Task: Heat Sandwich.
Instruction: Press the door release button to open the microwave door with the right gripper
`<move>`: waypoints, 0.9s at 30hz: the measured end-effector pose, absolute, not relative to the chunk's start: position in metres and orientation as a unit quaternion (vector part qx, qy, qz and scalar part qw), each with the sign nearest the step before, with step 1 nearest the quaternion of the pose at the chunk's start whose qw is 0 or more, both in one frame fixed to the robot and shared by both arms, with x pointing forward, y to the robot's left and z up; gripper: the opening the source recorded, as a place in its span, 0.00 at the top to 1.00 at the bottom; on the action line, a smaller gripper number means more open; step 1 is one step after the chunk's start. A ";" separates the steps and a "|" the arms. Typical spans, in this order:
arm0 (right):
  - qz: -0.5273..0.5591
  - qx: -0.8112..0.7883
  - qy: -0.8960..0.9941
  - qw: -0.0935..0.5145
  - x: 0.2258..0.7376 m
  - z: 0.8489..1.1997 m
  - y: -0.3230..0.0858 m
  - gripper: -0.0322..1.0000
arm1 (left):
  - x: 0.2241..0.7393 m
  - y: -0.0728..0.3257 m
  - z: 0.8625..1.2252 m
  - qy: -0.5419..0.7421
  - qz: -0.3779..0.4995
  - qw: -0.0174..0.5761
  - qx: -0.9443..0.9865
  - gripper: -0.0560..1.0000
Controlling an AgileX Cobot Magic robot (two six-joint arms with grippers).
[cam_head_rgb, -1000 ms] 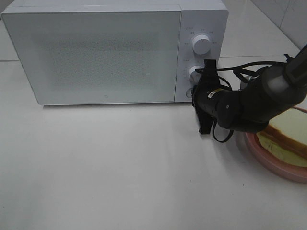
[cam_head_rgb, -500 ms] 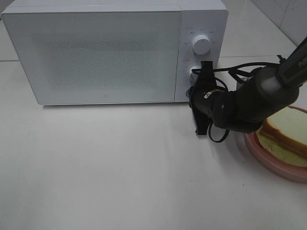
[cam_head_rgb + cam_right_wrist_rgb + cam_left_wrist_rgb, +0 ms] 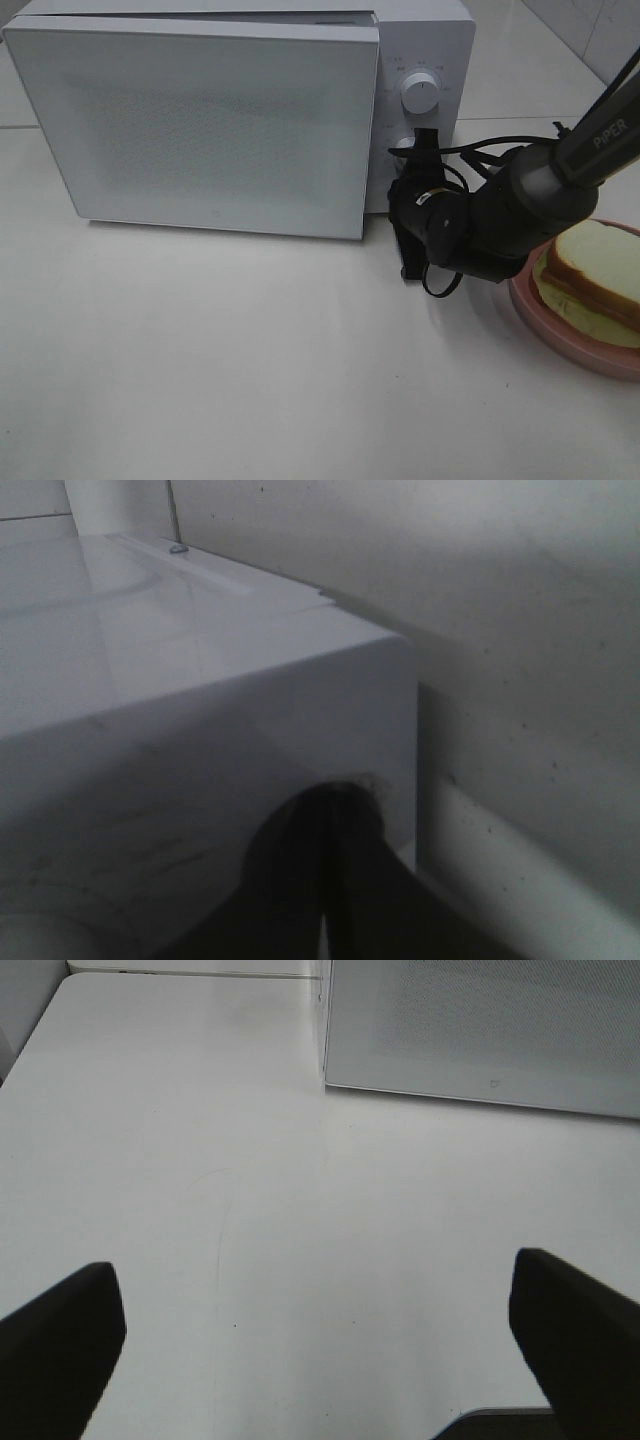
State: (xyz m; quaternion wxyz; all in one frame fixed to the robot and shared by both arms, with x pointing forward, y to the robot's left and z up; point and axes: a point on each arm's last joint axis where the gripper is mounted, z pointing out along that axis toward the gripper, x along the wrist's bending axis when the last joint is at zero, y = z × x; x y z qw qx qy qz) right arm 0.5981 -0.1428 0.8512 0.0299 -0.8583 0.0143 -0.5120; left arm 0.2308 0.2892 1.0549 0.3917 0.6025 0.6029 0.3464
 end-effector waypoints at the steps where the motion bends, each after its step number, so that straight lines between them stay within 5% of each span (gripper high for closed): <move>1: -0.512 -0.858 0.015 0.029 0.598 0.851 -0.142 0.97 | 0.231 0.289 1.055 0.603 0.346 0.392 0.603 0.03; 27: -0.502 -0.865 0.004 0.028 0.595 0.854 -0.143 0.97 | 0.231 0.289 1.055 0.603 0.346 0.392 0.603 0.03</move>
